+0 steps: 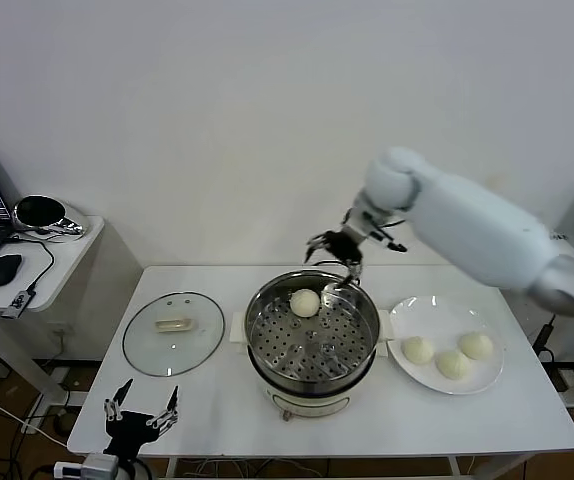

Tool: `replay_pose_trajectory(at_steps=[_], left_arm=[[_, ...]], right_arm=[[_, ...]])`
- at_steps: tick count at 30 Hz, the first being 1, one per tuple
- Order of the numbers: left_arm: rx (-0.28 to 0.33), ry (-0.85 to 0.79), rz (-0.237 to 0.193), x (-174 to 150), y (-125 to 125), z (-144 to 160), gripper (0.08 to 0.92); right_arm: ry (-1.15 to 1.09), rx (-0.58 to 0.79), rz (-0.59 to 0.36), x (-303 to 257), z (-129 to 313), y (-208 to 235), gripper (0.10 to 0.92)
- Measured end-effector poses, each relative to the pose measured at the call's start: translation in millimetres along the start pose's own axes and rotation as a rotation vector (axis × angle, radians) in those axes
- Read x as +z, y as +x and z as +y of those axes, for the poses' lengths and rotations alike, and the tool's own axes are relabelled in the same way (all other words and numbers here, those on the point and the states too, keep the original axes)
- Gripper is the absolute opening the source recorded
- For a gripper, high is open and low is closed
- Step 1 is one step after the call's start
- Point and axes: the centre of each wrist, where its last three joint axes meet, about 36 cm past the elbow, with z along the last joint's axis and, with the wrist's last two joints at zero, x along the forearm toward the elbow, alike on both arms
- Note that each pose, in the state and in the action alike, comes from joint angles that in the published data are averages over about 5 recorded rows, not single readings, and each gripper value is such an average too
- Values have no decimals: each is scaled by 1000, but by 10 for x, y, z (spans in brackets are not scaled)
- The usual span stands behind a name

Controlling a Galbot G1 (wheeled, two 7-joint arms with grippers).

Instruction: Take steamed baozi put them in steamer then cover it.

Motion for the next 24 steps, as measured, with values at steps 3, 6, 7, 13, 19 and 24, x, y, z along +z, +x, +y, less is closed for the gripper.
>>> replay_pose_trajectory(at_steps=[3,6,7,13,19,24], left_arm=[[6,0,1,-32,9,1,823],[7,0,8,-45,22,2,823],[6,0,12,-45,25,1,823],[-3,4,34,-30,53,-2,823],[-15,0,56,6,75,22,823],[-16,1,69,31,99,15,823]], right_arm=[[-140,14,28,174,282,128,823],[-248,28,52,322,533,178,823],[-277,33,60,363,607,174,823],[-396,35,108,585,993,-23,823],[-447,8,151,782,1253,-358,823],[-471,-13,175,897,1387,-659,823]])
